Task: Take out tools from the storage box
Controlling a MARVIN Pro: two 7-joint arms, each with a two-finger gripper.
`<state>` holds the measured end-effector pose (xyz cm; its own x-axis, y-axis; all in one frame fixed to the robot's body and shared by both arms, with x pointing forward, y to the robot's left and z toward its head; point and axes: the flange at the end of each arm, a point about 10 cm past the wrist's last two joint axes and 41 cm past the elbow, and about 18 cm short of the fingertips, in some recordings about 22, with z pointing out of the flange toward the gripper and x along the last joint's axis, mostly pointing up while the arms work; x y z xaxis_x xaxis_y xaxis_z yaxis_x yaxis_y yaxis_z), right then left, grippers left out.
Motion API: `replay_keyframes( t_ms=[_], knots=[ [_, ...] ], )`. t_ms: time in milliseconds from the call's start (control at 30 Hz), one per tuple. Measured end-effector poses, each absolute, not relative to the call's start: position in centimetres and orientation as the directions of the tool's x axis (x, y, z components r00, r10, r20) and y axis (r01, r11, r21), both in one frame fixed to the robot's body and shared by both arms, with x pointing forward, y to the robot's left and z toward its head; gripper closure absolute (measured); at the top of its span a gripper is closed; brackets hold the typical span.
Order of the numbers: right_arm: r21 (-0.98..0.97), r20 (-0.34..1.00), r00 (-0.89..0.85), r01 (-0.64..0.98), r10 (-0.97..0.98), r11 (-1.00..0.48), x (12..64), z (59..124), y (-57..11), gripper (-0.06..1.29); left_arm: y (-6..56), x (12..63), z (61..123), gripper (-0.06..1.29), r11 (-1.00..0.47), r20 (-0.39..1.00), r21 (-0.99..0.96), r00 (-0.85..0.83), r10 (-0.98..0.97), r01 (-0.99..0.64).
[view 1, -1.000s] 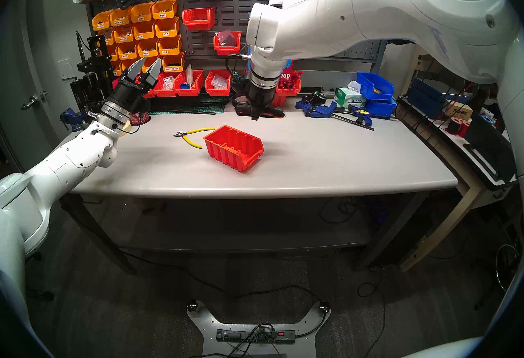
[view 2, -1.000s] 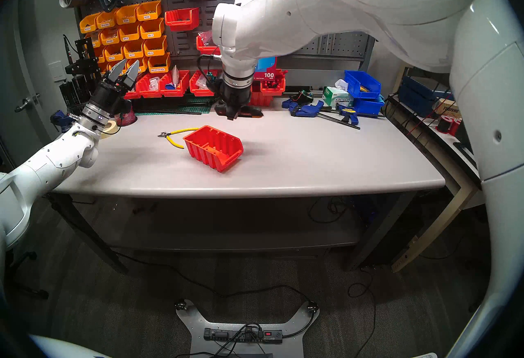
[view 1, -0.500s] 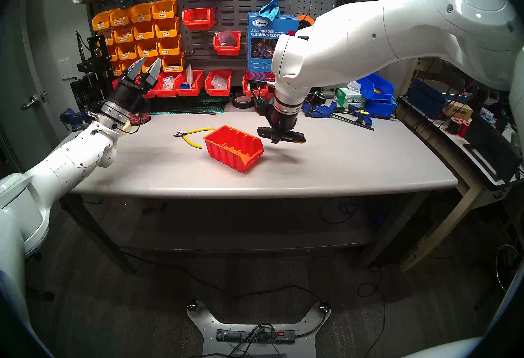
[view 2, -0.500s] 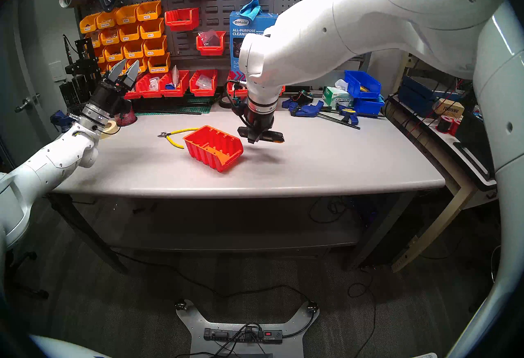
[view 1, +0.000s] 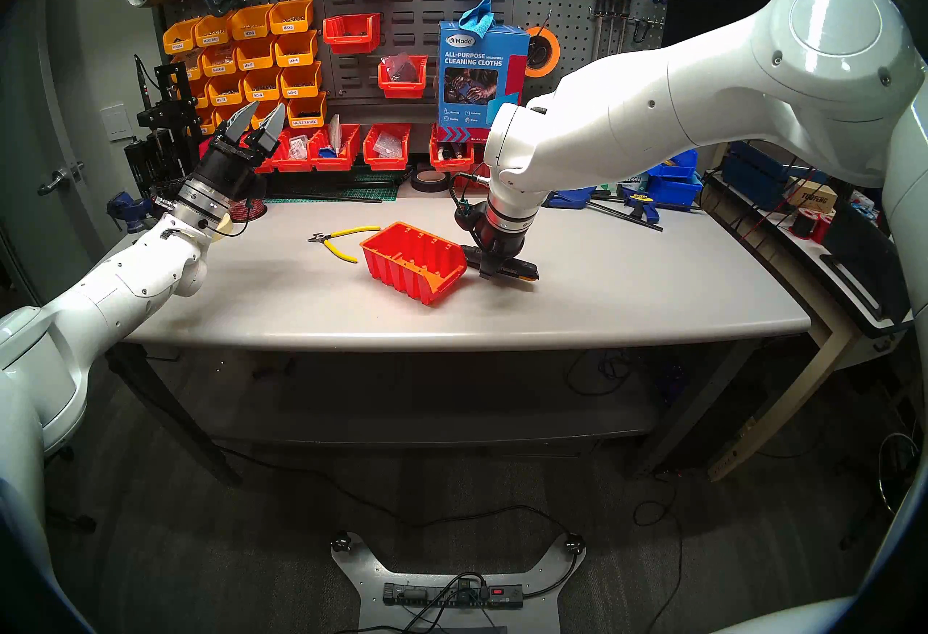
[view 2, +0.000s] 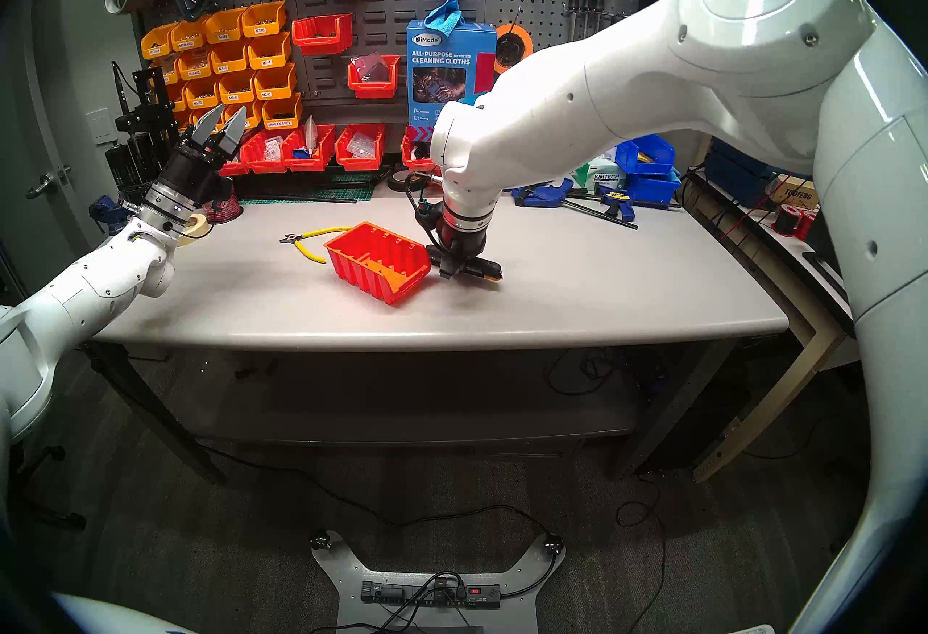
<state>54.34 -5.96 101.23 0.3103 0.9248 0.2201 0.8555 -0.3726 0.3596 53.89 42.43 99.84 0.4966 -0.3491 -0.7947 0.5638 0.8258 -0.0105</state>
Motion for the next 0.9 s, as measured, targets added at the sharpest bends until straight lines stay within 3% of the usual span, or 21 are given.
replay_keyframes(
  t_ms=[67,300,333,367,400,433,900],
  knots=[
    [0.36,0.22,0.313,0.854,0.924,-0.375,54.4,101.1,-6.0,1.07,42.4,53.9,99.8,0.0,0.826,-0.795,-0.01,0.497,-0.349,0.564],
    [0.393,0.218,0.322,0.835,0.921,-0.385,55.3,101.6,-6.4,0.83,42.4,53.9,99.8,0.0,0.826,-0.795,-0.01,0.497,-0.349,0.564],
    [0.392,0.216,0.322,0.836,0.922,-0.384,55.3,101.5,-6.4,0.73,42.4,53.9,99.8,0.0,0.826,-0.795,-0.01,0.497,-0.349,0.564],
    [0.392,0.214,0.321,0.837,0.922,-0.382,55.3,101.5,-6.4,0.54,42.4,53.9,99.8,0.0,0.826,-0.795,-0.01,0.497,-0.349,0.564],
    [0.392,0.212,0.32,0.838,0.923,-0.381,55.3,101.5,-6.4,0.21,42.4,53.9,99.8,0.0,0.826,-0.795,-0.01,0.497,-0.349,0.564],
    [0.392,0.21,0.319,0.838,0.924,-0.378,55.3,101.5,-6.4,0.09,42.4,53.9,99.8,0.0,0.826,-0.795,-0.01,0.497,-0.349,0.564],
    [0.409,0.169,0.283,0.851,0.944,-0.328,55.0,102.8,-6.4,0.05,42.4,53.9,99.8,0.0,0.826,-0.795,-0.01,0.497,-0.349,0.564]
  ],
)
